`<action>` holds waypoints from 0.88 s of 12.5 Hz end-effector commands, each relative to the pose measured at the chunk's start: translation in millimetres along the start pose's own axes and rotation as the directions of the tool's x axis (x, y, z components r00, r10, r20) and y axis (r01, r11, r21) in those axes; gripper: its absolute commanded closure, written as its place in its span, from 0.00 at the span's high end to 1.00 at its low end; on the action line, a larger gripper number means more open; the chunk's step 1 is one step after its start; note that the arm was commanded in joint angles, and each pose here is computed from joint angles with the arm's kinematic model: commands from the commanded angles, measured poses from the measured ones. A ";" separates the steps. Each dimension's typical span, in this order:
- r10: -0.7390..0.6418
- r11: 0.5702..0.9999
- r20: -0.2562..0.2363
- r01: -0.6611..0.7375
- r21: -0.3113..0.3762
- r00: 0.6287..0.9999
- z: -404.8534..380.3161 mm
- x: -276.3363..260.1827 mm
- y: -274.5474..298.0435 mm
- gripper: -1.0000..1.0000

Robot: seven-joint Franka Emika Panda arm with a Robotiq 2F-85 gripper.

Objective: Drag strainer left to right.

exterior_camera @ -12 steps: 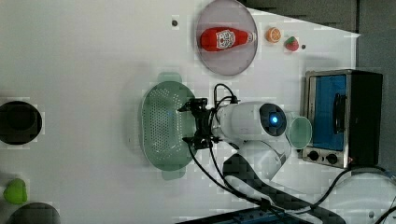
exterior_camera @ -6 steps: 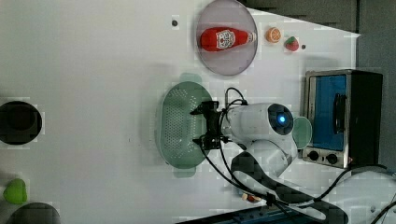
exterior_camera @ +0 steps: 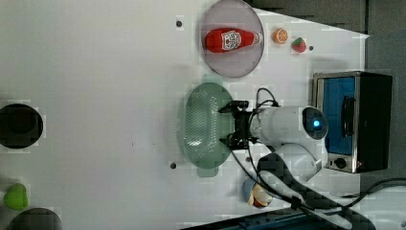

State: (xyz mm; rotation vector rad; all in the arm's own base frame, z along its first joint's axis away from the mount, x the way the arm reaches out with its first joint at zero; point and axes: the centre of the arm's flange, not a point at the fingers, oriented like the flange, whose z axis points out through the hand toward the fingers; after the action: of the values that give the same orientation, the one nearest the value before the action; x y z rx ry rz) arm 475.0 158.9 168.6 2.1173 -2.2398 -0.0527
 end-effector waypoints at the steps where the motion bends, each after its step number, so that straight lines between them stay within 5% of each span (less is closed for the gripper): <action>1: -0.049 0.999 -0.029 0.049 -0.014 0.998 8.0 47.4 -10.5 1.00; 11: -0.045 0.999 -0.089 0.044 -0.011 0.995 9.0 168.3 -24.8 1.00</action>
State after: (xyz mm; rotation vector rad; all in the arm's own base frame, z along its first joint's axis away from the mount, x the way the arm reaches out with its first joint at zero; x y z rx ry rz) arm 484.2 -15.0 148.9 2.0258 -2.1896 0.0007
